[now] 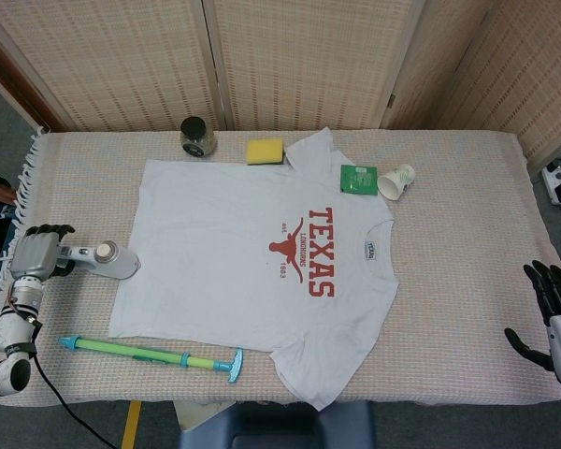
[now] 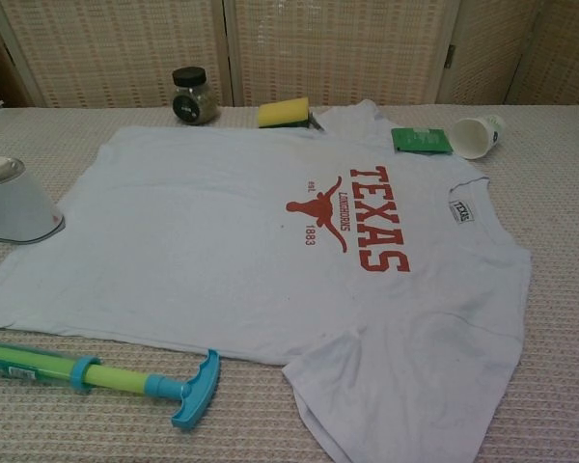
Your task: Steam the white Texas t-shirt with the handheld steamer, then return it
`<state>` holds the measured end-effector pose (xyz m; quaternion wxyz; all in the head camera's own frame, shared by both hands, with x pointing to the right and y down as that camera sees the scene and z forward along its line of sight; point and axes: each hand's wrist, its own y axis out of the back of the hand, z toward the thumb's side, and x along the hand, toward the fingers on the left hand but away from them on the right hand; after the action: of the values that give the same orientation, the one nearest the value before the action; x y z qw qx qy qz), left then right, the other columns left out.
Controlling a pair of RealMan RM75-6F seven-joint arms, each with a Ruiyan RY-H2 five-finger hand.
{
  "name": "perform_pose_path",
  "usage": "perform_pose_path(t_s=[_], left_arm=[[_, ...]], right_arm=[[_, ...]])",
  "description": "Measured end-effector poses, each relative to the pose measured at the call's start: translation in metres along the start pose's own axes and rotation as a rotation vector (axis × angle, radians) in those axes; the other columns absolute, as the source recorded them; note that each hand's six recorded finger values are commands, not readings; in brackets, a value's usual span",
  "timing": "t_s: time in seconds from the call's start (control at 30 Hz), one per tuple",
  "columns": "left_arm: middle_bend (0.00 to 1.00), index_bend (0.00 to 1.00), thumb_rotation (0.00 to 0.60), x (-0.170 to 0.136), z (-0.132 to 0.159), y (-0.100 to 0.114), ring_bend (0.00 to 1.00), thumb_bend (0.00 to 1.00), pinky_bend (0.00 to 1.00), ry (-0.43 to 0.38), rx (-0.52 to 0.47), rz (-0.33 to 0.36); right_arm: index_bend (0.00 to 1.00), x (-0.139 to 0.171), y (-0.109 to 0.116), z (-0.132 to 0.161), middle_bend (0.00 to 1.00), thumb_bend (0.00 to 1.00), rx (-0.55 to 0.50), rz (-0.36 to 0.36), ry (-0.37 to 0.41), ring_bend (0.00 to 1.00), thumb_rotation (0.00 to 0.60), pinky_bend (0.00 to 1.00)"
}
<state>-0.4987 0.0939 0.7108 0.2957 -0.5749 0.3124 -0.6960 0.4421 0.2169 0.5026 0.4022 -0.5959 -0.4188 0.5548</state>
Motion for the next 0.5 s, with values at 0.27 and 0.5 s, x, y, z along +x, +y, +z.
perform_pose_path(t_s=[0.27, 0.5], left_arm=[[0.41, 0.41, 0.600, 0.006, 0.002, -0.007, 0.30, 0.40, 0.28, 0.009, -0.014, 0.009], [0.55, 0.57, 0.600, 0.011, 0.010, -0.013, 0.43, 0.45, 0.39, -0.003, -0.009, 0.017]], right_arm=[[0.00, 0.001, -0.002, 0.000, 0.07, 0.19, -0.008, 0.005, -0.002, 0.05, 0.600, 0.17], [0.00, 0.001, -0.002, -0.002, 0.07, 0.18, -0.017, 0.003, -0.009, 0.05, 0.600, 0.17]])
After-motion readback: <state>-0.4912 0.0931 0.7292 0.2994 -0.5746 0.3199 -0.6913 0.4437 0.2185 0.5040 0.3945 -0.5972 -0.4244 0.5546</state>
